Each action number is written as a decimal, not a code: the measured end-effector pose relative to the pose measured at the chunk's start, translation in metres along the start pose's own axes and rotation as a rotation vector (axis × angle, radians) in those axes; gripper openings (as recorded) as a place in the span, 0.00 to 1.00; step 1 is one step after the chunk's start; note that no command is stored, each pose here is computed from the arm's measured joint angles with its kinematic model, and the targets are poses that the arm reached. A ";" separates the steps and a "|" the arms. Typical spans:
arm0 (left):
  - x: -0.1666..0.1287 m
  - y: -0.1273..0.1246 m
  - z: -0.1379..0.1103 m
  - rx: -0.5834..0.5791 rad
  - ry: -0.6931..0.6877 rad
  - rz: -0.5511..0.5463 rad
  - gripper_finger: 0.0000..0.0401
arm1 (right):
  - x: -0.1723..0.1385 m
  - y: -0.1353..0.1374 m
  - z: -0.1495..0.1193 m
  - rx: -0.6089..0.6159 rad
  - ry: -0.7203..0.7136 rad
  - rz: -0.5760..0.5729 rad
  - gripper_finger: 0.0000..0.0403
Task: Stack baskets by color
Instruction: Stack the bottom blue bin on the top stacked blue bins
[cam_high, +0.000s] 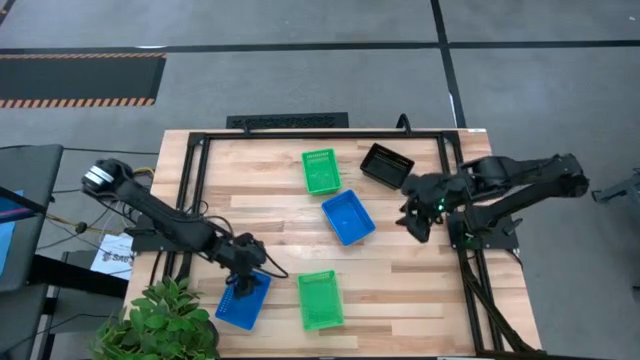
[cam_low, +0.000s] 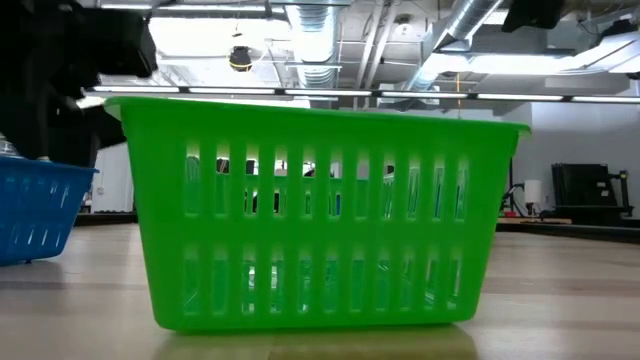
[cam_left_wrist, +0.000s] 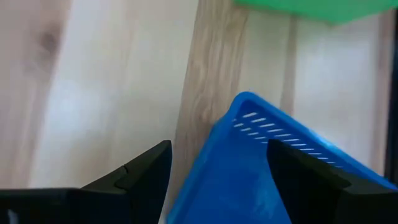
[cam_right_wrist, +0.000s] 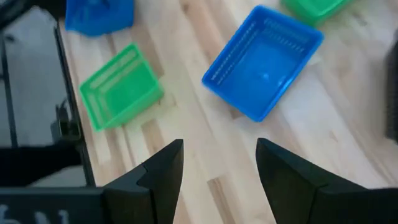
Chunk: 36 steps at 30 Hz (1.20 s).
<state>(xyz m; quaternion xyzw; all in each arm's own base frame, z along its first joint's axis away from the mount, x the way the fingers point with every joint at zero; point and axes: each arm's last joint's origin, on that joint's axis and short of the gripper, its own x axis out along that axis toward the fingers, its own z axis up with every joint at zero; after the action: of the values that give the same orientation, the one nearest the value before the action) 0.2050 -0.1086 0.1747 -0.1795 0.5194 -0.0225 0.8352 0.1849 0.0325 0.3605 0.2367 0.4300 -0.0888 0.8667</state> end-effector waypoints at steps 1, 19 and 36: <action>0.004 -0.001 0.001 0.001 0.017 0.008 0.63 | 0.001 0.003 -0.002 -0.015 0.009 0.005 0.55; 0.042 -0.003 0.021 -0.092 0.135 0.102 0.02 | 0.003 0.015 -0.009 -0.089 -0.074 -0.084 0.55; -0.004 0.041 0.094 -0.182 0.018 0.406 0.00 | 0.054 0.001 0.002 0.164 -0.216 -0.231 0.55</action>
<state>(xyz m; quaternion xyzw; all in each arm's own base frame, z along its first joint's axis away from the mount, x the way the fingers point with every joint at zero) 0.2794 -0.0435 0.2027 -0.1456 0.5523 0.1915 0.7982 0.2204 0.0350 0.3193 0.2445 0.3501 -0.2476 0.8697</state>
